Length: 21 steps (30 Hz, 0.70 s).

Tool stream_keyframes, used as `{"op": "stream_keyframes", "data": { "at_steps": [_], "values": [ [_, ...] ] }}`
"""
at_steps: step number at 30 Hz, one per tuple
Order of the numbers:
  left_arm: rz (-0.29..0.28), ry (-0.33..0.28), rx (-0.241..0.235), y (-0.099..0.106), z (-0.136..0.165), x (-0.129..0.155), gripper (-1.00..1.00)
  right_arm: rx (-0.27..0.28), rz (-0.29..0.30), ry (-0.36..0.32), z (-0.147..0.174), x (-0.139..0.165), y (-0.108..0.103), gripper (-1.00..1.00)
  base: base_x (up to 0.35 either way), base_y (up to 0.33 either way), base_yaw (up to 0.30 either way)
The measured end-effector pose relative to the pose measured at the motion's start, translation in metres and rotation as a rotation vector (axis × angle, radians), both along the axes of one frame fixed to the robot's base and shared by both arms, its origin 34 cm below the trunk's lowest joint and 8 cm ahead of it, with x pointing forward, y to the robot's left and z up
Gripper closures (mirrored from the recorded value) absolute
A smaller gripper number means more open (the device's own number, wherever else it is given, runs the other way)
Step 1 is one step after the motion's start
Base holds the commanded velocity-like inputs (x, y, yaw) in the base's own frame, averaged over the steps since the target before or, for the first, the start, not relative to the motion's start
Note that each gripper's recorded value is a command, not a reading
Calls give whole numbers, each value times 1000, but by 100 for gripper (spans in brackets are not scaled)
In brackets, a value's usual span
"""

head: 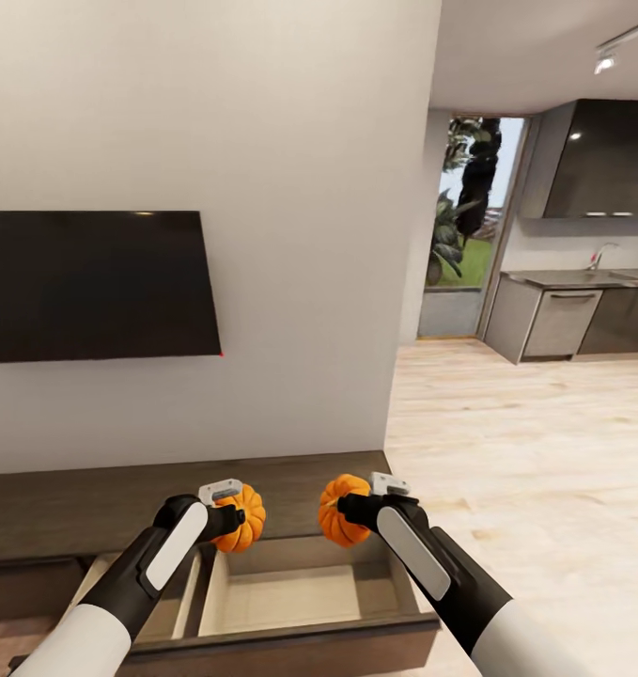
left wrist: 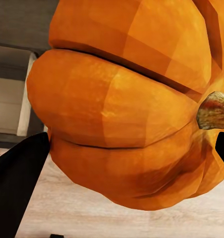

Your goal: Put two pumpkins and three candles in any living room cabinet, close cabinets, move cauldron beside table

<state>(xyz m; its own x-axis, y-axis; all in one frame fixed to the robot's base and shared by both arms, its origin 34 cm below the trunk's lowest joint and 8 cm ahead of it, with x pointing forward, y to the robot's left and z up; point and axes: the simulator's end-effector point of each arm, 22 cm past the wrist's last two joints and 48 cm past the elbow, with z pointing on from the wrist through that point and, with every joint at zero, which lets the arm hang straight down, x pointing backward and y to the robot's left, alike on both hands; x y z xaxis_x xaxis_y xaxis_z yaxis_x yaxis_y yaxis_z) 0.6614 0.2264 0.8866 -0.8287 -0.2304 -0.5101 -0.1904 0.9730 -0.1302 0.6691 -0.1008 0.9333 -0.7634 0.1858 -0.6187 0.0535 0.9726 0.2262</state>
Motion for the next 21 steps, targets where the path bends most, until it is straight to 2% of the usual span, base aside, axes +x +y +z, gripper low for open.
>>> {"op": "stream_keyframes", "data": {
  "at_steps": [6,21],
  "values": [
    [-1,1,4,1,0,0,100,3,3,-2,1,0,2,100,0,0,136],
    [-1,-1,3,0,0,0,100,7,8,-4,2,0,3,100,43,-60,3]
  ]
}}
